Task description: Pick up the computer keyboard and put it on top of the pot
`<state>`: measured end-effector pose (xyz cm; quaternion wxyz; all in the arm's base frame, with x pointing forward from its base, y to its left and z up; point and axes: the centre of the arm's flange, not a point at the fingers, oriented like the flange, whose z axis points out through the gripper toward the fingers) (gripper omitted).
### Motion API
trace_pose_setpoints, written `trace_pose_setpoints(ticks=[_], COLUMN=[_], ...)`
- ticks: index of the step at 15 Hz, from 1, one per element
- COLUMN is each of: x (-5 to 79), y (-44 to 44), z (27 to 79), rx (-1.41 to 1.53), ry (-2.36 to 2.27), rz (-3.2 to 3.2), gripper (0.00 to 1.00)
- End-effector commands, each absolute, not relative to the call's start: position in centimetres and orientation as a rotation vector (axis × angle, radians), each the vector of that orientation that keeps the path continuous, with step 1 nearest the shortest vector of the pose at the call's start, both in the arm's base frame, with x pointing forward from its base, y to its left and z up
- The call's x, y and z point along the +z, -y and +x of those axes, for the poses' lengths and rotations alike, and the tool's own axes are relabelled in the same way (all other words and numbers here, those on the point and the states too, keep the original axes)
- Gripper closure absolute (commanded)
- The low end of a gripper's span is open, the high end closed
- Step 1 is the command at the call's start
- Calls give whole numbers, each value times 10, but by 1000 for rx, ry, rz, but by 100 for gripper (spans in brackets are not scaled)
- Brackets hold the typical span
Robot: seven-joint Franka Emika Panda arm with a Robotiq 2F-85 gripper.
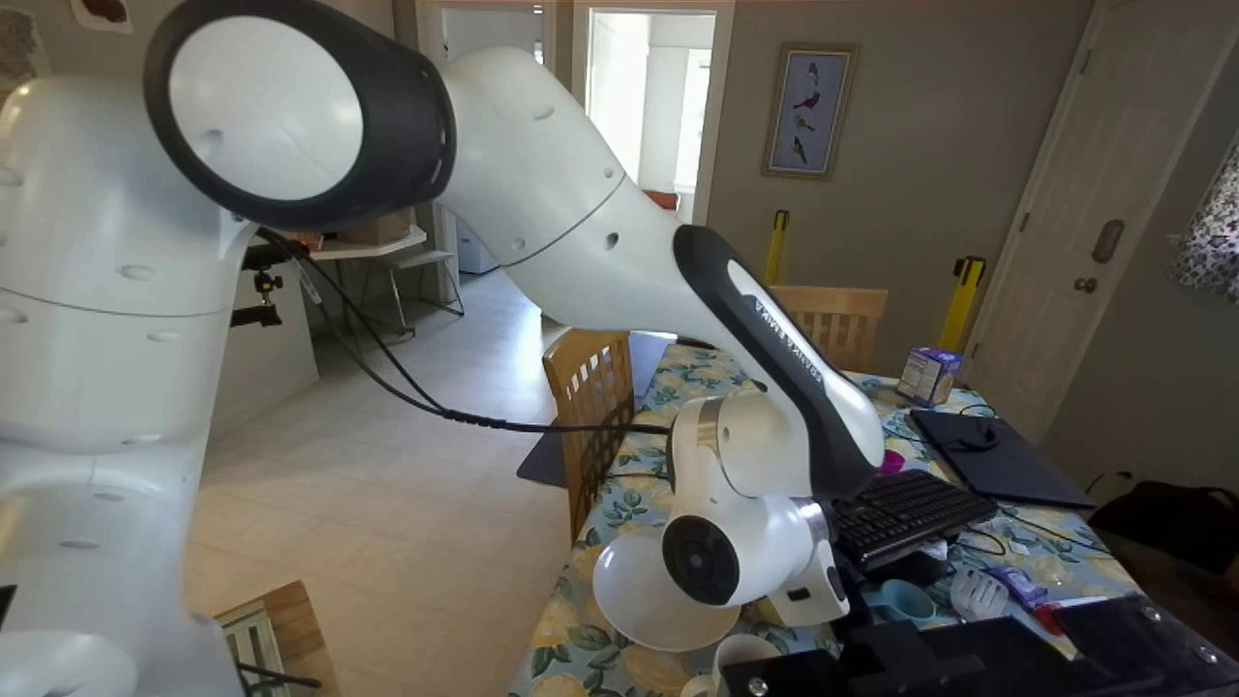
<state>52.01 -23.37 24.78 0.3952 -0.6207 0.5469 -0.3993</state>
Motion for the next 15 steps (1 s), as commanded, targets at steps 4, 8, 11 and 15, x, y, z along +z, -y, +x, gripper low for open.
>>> trace_pose_setpoints(ticks=[4, 8, 11, 15], x=[227, 210, 206, 207], y=[242, 233, 229, 224], z=[534, 544, 556, 565], rx=[-986, -958, -955, -965], ry=[-1410, -1409, -1409, -1377], rz=[-1632, -1695, -1729, -1773], gripper=[10, 10, 3, 0])
